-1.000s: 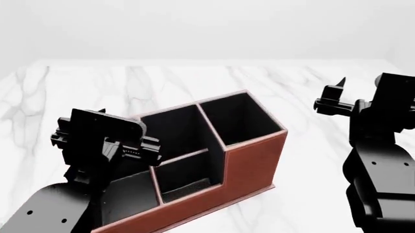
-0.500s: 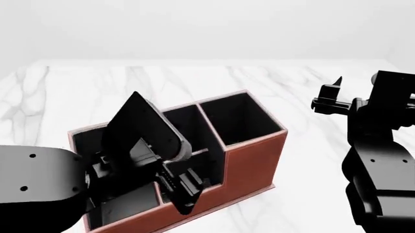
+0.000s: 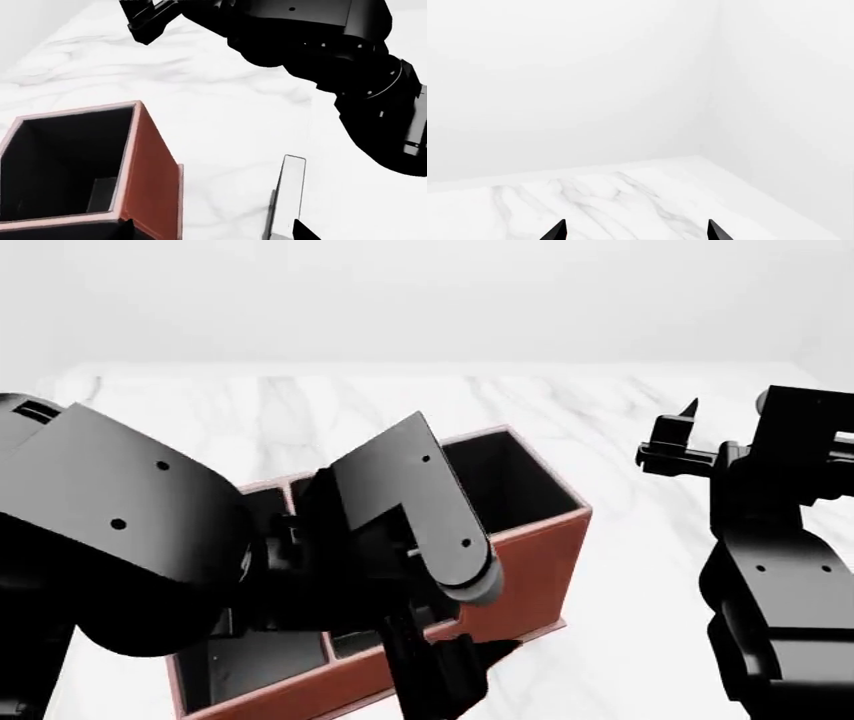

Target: Pick up the book and place it in the left compartment of the caddy.

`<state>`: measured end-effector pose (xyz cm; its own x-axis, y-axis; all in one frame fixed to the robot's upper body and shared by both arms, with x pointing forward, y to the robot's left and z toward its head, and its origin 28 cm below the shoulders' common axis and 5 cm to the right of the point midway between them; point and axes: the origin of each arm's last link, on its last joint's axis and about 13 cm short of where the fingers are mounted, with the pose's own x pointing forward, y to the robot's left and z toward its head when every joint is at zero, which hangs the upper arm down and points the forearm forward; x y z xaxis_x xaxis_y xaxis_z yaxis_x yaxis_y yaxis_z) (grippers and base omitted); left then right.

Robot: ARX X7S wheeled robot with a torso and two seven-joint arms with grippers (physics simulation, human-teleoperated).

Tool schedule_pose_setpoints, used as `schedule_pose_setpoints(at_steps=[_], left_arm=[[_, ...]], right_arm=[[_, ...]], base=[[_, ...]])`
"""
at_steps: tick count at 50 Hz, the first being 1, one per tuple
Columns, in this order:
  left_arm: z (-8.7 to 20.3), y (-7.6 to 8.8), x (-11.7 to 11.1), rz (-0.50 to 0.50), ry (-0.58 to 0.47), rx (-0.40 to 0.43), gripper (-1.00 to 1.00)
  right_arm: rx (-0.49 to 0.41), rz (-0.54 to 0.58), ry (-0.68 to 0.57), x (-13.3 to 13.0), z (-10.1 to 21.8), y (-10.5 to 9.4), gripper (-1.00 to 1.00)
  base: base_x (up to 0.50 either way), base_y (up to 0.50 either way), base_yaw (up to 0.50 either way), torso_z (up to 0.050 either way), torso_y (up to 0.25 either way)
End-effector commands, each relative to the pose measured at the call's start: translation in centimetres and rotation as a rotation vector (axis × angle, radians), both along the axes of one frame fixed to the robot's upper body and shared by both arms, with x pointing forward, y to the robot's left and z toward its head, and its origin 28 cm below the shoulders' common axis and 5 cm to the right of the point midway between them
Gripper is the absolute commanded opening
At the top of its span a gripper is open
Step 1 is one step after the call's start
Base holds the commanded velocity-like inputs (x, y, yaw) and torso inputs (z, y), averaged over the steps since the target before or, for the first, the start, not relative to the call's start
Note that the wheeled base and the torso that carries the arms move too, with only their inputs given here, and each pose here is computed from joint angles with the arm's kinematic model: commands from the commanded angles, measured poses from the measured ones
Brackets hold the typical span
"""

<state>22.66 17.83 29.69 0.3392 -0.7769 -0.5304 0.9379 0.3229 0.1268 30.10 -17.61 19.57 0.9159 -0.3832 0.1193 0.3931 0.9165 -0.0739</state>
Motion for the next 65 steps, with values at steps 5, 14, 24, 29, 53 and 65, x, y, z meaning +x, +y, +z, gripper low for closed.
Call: schedule_pose_setpoints(at_steps=[5,14,24,29,53,65], left_arm=[[0.7,-2.5,0.3,-0.139,0.074,0.119,1.00],[-0.4,-3.8,0.3,-0.202,0.104,0.209,1.00],[-0.7,-4.6,0.6,-0.238,0.107,0.235,1.00],[-1.1,-5.1,0.8,-0.257,0.119,0.245,1.00],[-3.6,-7.7,0.4,-0.382,0.158,0.286,1.00],[-4.3,-8.3,0.8,-0.402,0.166,0.274,1.00]], right_arm=[[0.001,0.003,0.005,0.2,-0.2,0.0,1.00],[0.002,0.001,-0.001,0.1,0.0,-0.1,1.00],[0.004,0.002,0.001,0.2,-0.1,-0.1,1.00],[0.004,0.006,0.003,0.2,-0.3,0.0,1.00],[0.006,0.005,0.007,0.2,-0.6,0.0,1.00],[0.009,0.004,0.007,0.1,-0.6,-0.2,1.00]], base=[[0.00,0.00,0.00,0.000,0.000],[0.00,0.00,0.00,0.000,0.000],[0.00,0.00,0.00,0.000,0.000],[0.00,0.00,0.00,0.000,0.000],[0.00,0.00,0.00,0.000,0.000],[0.00,0.00,0.00,0.000,0.000]])
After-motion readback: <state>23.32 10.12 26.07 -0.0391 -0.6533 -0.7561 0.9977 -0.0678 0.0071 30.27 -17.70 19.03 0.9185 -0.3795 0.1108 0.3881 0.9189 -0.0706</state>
